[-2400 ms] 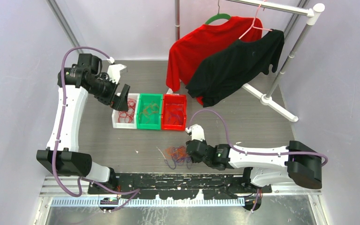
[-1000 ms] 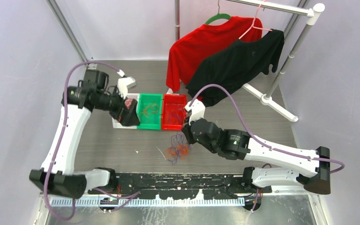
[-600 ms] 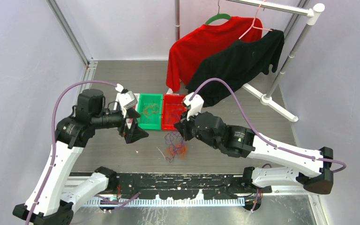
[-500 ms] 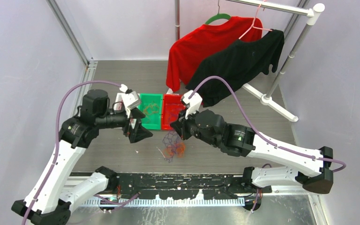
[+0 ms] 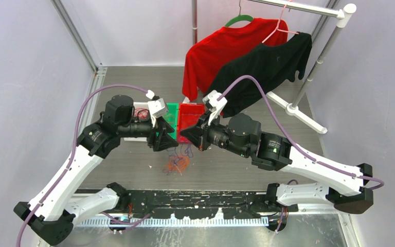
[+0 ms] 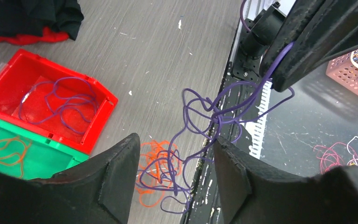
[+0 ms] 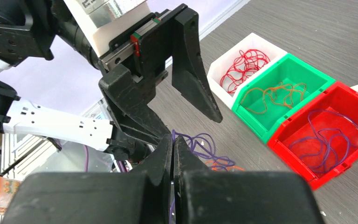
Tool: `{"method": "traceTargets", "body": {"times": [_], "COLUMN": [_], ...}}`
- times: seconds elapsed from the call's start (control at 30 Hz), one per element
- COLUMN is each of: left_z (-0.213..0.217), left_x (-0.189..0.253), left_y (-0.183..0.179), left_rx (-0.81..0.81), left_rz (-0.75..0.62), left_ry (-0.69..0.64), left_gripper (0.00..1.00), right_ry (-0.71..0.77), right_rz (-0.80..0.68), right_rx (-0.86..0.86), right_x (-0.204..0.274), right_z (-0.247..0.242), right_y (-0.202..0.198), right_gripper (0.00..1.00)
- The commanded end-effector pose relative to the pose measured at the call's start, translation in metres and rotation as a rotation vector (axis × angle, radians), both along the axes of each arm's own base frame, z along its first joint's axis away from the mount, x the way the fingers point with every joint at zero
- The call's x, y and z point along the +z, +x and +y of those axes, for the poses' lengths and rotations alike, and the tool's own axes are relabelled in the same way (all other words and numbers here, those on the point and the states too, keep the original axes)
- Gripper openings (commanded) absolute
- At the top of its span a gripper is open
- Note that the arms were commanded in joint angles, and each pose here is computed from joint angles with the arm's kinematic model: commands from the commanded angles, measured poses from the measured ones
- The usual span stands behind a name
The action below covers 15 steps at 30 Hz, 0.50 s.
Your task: Untangle the cables
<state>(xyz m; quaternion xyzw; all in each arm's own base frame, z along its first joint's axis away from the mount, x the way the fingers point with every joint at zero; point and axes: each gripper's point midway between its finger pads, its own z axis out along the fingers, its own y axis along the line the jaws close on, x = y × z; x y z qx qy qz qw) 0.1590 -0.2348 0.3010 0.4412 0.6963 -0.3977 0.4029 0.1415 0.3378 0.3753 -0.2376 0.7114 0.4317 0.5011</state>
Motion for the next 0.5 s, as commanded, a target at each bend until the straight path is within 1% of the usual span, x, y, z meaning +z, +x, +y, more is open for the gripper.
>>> {"method": "traceTargets", "body": {"times": [0.0,0.17,0.23,0.3,0.37,0.43,0.47], "left_z": [-0.012,-0.017,-0.017,-0.015,-0.011,-0.002,0.002], "left_x": [0.033,0.037,0.037,0.033,0.024,0.014,0.009], "left_y": [-0.004,-0.018,-0.019,-0.015,-0.004,0.014,0.019], "left_rx": [-0.046,-0.107,-0.109,-0.091,-0.043,0.051,0.075], "left_rz": [-0.052,-0.011,-0.015,-0.032,-0.073,-0.123,-0.144], "left_ry": [-0.096,-0.123,-0.124,-0.110,-0.074,-0.019,0.004], "left_gripper": [0.57,0.58,0.54,0.44,0.26,0.07,0.03], "right_ry": [0.122,0.093,0.093,0.098,0.095,0.084,0.078], "right_rz": [-0.043,-0.034,-0.033,-0.031,-0.028,-0.024,-0.024], "right_rx": [0.032,0.036,0.041,0.044,0.045,0.036,0.028], "right_x": [0.043,0.038,0.038,0.040,0.041,0.039,0.038], "right_z": [-0.001,0.005,0.007,0.008,0.007,0.002,-0.001], "right_y": [-0.006,-0.005,-0.005,-0.006,-0.006,-0.006,-0.006], "right_gripper": [0.01,0.01,0.01,0.01,0.01,0.01,0.01]}}
